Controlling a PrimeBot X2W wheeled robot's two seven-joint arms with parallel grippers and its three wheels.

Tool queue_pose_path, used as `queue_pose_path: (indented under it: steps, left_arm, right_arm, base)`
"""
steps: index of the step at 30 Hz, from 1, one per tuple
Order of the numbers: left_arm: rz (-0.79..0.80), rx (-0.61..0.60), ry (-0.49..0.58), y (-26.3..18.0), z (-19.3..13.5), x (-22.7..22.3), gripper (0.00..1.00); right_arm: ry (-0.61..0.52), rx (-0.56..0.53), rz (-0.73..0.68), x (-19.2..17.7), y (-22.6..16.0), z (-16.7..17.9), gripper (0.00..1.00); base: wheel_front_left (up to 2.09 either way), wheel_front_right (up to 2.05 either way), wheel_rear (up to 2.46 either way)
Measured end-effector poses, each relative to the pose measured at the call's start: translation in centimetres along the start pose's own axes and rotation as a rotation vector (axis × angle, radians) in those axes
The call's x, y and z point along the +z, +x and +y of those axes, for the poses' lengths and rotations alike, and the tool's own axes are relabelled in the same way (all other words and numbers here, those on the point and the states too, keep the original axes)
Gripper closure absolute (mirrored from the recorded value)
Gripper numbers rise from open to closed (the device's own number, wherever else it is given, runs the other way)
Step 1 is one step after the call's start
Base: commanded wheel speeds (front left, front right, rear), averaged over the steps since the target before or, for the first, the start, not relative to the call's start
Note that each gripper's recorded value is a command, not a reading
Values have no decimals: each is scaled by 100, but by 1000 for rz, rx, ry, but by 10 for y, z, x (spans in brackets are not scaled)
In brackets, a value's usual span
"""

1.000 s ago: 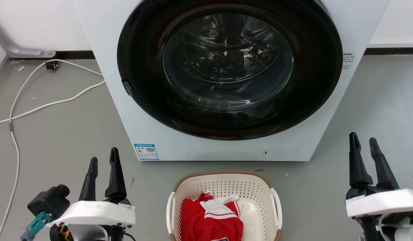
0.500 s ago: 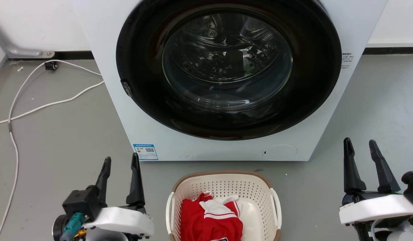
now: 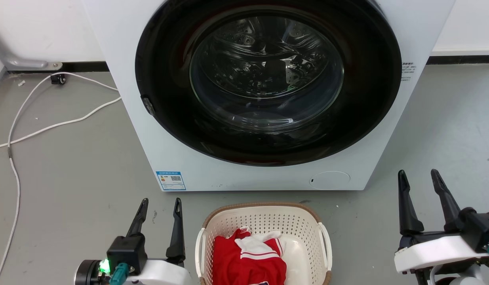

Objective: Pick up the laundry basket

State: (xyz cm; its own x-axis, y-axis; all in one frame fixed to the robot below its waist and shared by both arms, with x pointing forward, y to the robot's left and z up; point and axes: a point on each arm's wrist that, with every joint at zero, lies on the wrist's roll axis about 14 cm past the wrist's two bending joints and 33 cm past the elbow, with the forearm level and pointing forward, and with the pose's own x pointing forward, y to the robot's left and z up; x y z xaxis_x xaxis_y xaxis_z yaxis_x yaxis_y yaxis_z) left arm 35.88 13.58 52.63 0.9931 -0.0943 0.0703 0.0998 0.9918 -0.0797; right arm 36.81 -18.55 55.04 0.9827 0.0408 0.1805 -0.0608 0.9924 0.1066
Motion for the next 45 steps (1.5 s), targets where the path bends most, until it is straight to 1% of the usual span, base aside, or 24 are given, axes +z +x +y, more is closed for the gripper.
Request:
queue_pose_path:
  steps: [6, 9, 16, 20, 22, 24, 28, 32, 35, 40, 45]
  left_arm:
    - [1, -23, 57, -2, -6, -5, 0]
    - [-11, -28, 55, -2, -8, -3, 0]
    - [-40, -34, -30, -3, -9, 5, 0]
    - [-26, -10, -116, -7, -3, -2, 0]
    - [-25, -16, -127, -8, 0, -5, 0]
    - [-22, -24, -128, -9, 0, -7, 0]
    - [-29, -36, -101, -10, 1, -8, 0]
    - [-25, -68, -43, -11, -4, -11, 0]
    - [-3, -98, 20, -14, -11, -19, 0]
    - [-13, -100, 39, -15, -11, -18, 0]
    - [-17, -95, 50, -17, -9, -17, 0]
  right_arm:
    - [-52, 12, 6, -2, -1, 2, 0]
    - [-82, 18, 3, -2, -1, 3, 0]
    - [-109, 28, 5, -4, -1, 5, 0]
    - [-96, 25, 7, -6, -2, 4, 0]
    - [-75, 12, 23, -11, -4, 1, 0]
    - [-79, 10, 31, -14, -5, 0, 0]
    - [-84, 15, 48, -19, -7, 1, 0]
    - [-100, 23, 51, -22, -8, 3, 0]
    - [-119, 25, 55, -24, -9, 2, 0]
    - [-147, 36, 54, -24, -9, 4, 0]
    - [-147, 42, 55, -25, -9, 6, 0]
  base:
    - [0, 0, 0]
    - [0, 0, 0]
    - [0, 0, 0]
    - [0, 0, 0]
    - [0, 0, 0]
    - [0, 0, 0]
    - [0, 0, 0]
    - [0, 0, 0]
    - [0, 0, 0]
    - [0, 0, 0]
    - [0, 0, 0]
